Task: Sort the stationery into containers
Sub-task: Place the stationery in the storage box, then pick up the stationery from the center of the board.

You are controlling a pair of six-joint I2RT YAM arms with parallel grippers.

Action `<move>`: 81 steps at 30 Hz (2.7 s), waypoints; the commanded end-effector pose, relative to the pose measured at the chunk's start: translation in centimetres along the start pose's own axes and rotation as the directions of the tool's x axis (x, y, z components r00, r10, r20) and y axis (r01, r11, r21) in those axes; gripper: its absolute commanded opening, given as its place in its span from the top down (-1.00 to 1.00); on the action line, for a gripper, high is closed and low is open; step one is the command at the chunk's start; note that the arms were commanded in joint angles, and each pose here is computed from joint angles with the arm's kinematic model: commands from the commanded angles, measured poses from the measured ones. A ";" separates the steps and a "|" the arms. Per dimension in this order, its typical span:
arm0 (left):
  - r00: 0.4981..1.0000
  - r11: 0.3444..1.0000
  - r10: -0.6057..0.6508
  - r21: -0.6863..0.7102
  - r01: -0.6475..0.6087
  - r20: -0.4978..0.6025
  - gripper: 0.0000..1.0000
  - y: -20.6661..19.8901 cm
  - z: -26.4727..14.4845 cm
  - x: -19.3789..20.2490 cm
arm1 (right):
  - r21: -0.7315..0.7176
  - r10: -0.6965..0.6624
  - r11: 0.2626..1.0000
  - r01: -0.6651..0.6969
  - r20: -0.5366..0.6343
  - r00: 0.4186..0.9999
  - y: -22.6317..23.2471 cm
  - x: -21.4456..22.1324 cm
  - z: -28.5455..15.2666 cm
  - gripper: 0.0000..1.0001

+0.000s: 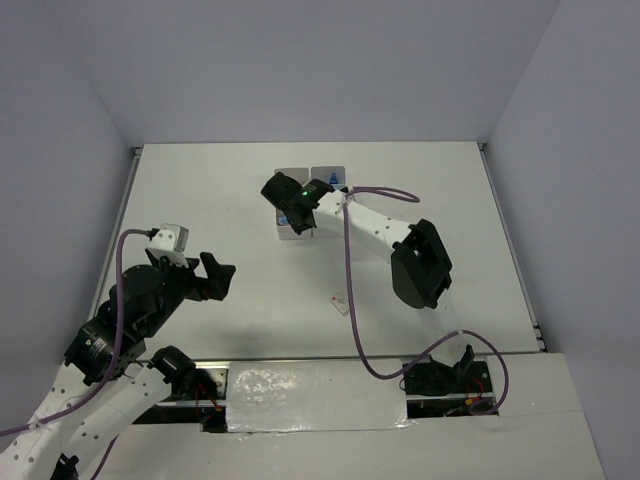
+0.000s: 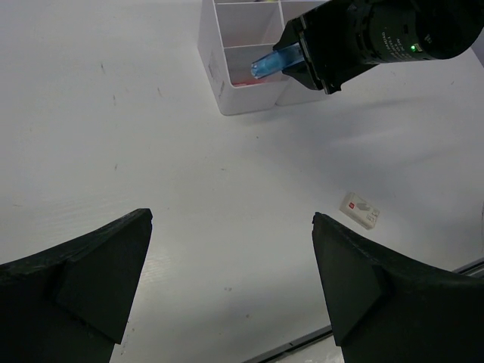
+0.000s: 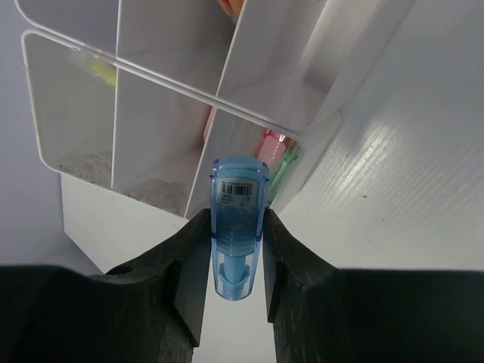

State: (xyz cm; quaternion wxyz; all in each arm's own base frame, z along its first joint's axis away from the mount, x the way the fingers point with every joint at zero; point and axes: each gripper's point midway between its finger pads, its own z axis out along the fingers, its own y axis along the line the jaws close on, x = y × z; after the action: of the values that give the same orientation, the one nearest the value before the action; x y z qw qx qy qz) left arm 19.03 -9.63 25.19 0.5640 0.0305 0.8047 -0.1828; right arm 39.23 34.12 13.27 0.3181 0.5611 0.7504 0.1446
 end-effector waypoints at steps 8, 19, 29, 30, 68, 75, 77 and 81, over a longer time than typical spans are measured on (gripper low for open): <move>0.999 0.998 -0.003 0.061 0.000 0.052 -0.99 -1.1 -0.3 -1.2 | -0.070 0.026 0.997 -0.021 0.065 0.998 2.1 -0.9 1.4 0.81; 0.999 0.994 0.013 0.104 -0.017 0.044 -0.99 -1.9 -0.3 -1.0 | -0.135 -0.025 0.990 0.030 0.033 0.999 3.4 -0.4 1.8 0.59; 0.998 0.992 0.012 0.126 -0.020 0.063 -0.99 -2.2 -0.8 -1.3 | -0.155 -0.036 0.987 0.036 0.006 0.999 3.1 -0.1 1.9 0.01; 0.998 0.992 0.012 0.125 -0.020 0.061 -0.99 -2.2 -0.8 -1.2 | -0.154 -0.044 0.987 0.044 0.005 0.999 2.9 0.0 1.9 -0.07; 1.000 0.999 -0.019 -0.026 0.019 0.015 -0.98 -0.1 0.4 -0.6 | -0.482 -0.989 -0.145 0.864 0.076 -0.123 -19.1 -4.8 -5.7 -0.82; 1.000 1.000 -0.001 -0.020 0.000 -0.024 -0.99 -0.4 1.1 0.0 | -0.524 -0.975 -0.211 0.825 0.052 -0.216 -20.8 -2.3 -5.0 -0.66; 1.000 1.000 0.000 -0.017 0.000 -0.025 -0.99 -0.4 1.2 0.0 | -0.514 -0.967 -0.233 0.825 0.034 -0.252 -21.6 -1.8 -4.5 -0.61; 1.000 1.000 0.002 -0.008 -0.003 -0.026 -0.99 -0.6 1.2 0.0 | -0.472 -0.955 -0.259 0.843 -0.005 -0.297 -22.6 -1.8 -3.1 -0.54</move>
State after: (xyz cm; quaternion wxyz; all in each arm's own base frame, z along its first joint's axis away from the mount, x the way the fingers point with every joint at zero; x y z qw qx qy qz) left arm 19.64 -9.94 23.35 0.5364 0.0259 0.8282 -0.1601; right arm 19.66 24.51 2.98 0.2167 -0.3260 0.9182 0.0598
